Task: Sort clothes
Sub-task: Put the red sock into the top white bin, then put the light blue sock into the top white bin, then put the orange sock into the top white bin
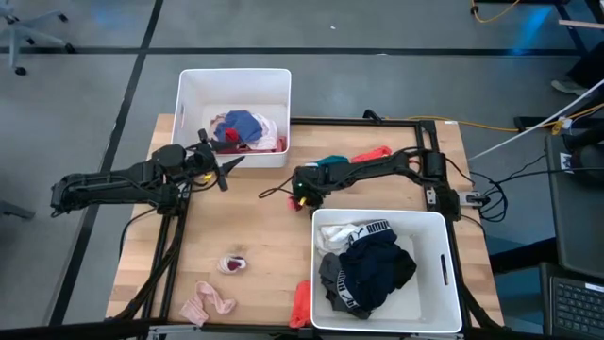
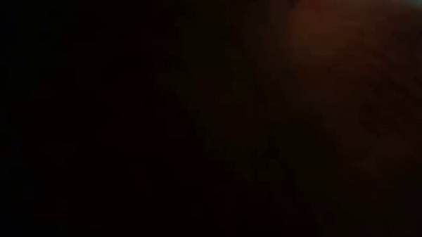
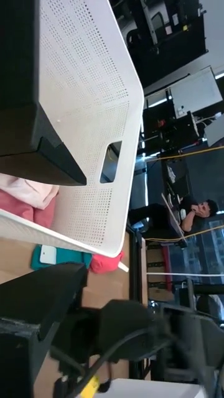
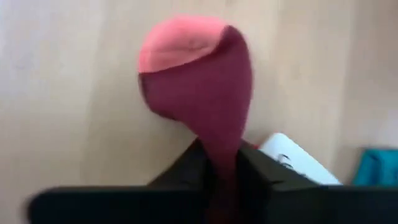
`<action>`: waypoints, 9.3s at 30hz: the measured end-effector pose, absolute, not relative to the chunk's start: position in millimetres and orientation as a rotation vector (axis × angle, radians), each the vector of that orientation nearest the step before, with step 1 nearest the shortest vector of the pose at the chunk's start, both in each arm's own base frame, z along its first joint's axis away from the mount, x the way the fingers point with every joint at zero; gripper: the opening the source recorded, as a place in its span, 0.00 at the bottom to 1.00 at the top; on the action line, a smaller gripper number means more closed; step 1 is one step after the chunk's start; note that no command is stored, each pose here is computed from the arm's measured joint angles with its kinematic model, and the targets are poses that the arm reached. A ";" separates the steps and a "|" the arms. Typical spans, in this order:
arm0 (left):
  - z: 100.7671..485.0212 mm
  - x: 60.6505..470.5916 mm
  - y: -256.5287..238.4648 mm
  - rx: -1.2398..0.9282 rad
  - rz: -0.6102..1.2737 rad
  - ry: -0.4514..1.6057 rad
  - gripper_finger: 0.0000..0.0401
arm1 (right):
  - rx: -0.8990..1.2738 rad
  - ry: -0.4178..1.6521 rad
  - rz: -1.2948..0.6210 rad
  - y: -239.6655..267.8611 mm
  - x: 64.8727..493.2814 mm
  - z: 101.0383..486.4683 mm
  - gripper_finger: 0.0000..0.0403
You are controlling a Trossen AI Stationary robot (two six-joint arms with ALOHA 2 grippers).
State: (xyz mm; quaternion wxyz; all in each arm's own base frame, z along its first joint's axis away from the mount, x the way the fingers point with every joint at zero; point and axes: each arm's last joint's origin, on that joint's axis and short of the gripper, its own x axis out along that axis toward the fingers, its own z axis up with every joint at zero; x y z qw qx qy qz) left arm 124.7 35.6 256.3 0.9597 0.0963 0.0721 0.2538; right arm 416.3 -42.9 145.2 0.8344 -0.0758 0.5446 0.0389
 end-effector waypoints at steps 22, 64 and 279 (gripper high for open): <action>255.6 125.1 35.7 0.191 0.514 0.152 0.50 | -0.269 0.697 0.139 -47.3 423.0 314.3 0.08; 253.4 124.8 35.6 0.160 0.515 0.167 0.50 | -0.101 0.377 -0.275 -147.4 453.9 315.8 0.70; 245.6 123.9 35.4 0.039 0.521 0.214 0.50 | 0.633 0.821 -1.242 -138.9 221.2 118.1 0.63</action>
